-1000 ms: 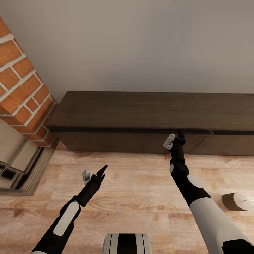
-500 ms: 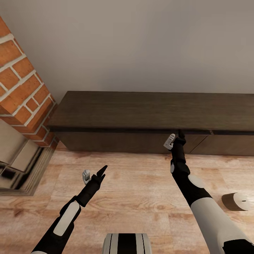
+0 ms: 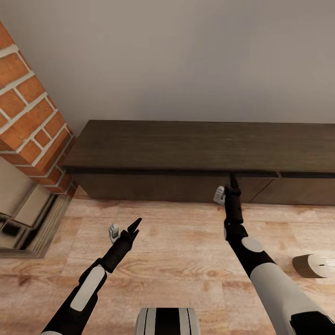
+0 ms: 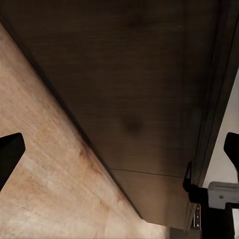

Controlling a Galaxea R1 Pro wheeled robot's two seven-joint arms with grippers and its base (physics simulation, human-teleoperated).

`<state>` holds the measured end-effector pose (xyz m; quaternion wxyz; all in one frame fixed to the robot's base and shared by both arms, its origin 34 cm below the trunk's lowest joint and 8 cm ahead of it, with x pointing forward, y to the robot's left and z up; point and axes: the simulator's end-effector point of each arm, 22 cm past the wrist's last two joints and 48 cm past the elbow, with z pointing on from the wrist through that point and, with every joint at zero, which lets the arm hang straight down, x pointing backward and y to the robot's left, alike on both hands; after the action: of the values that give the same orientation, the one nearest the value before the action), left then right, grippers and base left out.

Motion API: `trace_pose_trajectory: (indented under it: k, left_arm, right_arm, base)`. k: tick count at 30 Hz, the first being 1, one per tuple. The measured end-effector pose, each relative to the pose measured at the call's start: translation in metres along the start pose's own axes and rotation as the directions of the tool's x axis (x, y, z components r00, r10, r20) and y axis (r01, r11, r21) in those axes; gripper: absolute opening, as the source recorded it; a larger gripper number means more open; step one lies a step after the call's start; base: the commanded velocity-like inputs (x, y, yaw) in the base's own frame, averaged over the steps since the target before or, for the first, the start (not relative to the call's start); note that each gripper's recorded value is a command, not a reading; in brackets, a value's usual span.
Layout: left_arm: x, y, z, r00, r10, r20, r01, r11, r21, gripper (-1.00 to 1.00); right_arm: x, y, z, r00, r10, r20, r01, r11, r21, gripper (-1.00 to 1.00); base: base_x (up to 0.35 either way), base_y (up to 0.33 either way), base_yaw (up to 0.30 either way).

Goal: Place each of the two pumpkins and all three candles from the living room inside a cabinet in the living room (use any cabinet), then make sure every cabinet is closed, and position the cauldron so it is next to a table in the living room.

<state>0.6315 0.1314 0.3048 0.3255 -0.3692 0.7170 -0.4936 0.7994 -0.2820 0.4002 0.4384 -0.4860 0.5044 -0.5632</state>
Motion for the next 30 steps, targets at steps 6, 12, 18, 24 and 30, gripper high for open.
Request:
trace_pose_trajectory:
  k: [6,12,18,24,30]
  left_arm:
    - [0.0,0.0,0.0,1.0,0.0,0.0,0.0,1.0,0.0,1.0]
    - [0.001,0.0,0.001,1.0,-0.003,0.0,0.003,1.0,0.001,1.0]
    - [0.002,0.0,0.001,1.0,-0.004,-0.001,0.004,1.0,0.001,1.0]
    - [0.002,0.0,0.001,1.0,-0.005,-0.001,0.005,1.0,0.001,1.0]
    - [0.002,-0.001,0.001,1.0,-0.005,-0.001,0.005,1.0,0.001,1.0]
  right_arm:
    - [-0.014,-0.006,-0.003,0.991,-0.119,0.056,0.117,0.992,0.048,1.0]
    - [-0.013,-0.013,-0.002,0.985,-0.161,0.057,0.156,0.984,0.082,1.0]
    - [-0.019,-0.015,-0.002,0.978,-0.193,0.082,0.185,0.978,0.098,1.0]
    - [-0.023,-0.018,-0.002,0.971,-0.219,0.098,0.208,0.972,0.112,1.0]
    - [-0.024,-0.015,-0.003,0.971,-0.22,0.099,0.209,0.972,0.103,1.0]
  base:
    - [0.0,0.0,0.0]
    - [0.0,0.0,0.0]
    - [0.0,0.0,0.0]
    - [0.0,0.0,0.0]
    - [0.0,0.0,0.0]
